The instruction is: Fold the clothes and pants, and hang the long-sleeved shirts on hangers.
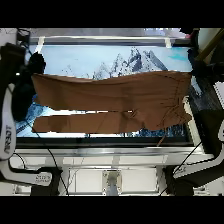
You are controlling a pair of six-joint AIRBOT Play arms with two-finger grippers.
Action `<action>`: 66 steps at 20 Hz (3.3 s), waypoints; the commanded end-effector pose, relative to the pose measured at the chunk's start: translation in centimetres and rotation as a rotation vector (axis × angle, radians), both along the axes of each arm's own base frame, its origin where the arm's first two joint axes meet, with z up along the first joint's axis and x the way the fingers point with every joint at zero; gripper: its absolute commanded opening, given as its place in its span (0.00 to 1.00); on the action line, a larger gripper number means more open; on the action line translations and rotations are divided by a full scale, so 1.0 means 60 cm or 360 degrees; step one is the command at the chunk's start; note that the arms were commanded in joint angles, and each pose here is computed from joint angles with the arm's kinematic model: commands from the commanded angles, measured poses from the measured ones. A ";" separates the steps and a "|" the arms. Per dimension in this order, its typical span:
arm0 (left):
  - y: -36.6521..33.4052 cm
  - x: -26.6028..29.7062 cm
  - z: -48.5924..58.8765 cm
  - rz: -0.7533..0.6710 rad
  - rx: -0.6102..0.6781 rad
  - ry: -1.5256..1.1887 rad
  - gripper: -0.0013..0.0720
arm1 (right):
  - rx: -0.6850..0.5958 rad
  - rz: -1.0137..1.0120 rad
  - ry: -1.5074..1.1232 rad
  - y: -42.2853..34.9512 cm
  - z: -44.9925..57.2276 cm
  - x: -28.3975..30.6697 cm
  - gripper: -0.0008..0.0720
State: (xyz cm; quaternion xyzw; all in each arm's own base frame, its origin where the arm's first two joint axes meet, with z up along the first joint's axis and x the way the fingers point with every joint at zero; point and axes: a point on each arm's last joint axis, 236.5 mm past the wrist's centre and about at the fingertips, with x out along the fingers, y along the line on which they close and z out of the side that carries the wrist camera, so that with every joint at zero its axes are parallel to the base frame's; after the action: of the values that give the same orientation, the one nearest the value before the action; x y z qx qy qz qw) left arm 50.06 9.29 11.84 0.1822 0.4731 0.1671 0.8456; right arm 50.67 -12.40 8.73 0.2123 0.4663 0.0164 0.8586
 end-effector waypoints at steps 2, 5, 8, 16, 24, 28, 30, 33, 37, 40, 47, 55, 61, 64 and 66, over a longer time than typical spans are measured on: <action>0.000 0.077 -0.098 0.0060 0.0007 0.0025 0.03 | 0.0053 -0.0240 -0.0086 0.000 -0.049 0.082 0.07; 0.024 0.140 -0.123 0.0191 -0.0044 -0.0097 0.03 | 0.0109 -0.0386 -0.0153 0.005 -0.096 0.139 0.07; 0.019 0.177 -0.154 0.0173 -0.0063 -0.0118 0.03 | 0.0162 -0.0475 -0.0162 0.017 -0.144 0.171 0.07; 0.043 0.112 -0.039 0.0303 0.0005 -0.0137 0.98 | 0.0127 -0.0452 -0.0321 -0.001 -0.013 0.174 0.61; 0.128 -0.270 0.056 0.0882 0.0021 0.0062 0.98 | -0.0368 -0.0139 0.0076 -0.083 0.134 -0.119 0.61; 0.112 -0.490 -0.092 0.1148 -0.0241 0.0147 0.98 | -0.0290 -0.0052 0.0041 -0.026 0.154 -0.196 0.61; 0.061 -0.527 -0.168 0.1231 -0.0658 0.0112 0.98 | -0.0216 0.0026 -0.0008 0.023 0.165 -0.216 0.61; 0.048 -0.528 -0.211 0.1256 -0.0992 0.0003 0.98 | -0.0212 0.0098 -0.0035 0.063 0.186 -0.236 0.61; 0.105 -0.568 -0.235 0.1426 -0.1047 0.0027 0.98 | -0.0191 0.0137 -0.0055 0.095 0.208 -0.255 0.61; 0.102 -0.556 -0.269 0.1497 -0.1336 0.0031 0.98 | -0.0146 0.0142 -0.0078 0.110 0.219 -0.260 0.61; 0.043 -0.443 -0.311 0.1204 -0.1965 -0.0018 0.98 | -0.0122 0.0137 -0.0095 0.118 0.228 -0.265 0.61; 0.074 -0.400 -0.301 0.1227 -0.1960 -0.0253 0.98 | -0.0122 0.0135 -0.0097 0.118 0.228 -0.265 0.61; 0.031 -0.385 -0.317 0.1155 -0.2002 -0.0116 0.82 | -0.0124 0.0134 -0.0096 0.117 0.228 -0.265 0.61; 0.023 -0.378 -0.331 0.1163 -0.2002 -0.0083 0.81 | -0.0123 0.0135 -0.0094 0.117 0.228 -0.266 0.61; 0.021 -0.380 -0.340 0.1184 -0.2018 -0.0056 0.67 | -0.0124 0.0135 -0.0095 0.117 0.228 -0.265 0.61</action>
State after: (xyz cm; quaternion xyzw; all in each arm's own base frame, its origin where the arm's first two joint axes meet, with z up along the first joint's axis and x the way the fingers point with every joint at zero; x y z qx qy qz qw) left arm 27.13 10.93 -7.85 -0.5126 0.4888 0.1395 0.6920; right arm 34.77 -5.39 22.40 0.1586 0.4491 0.0407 0.8784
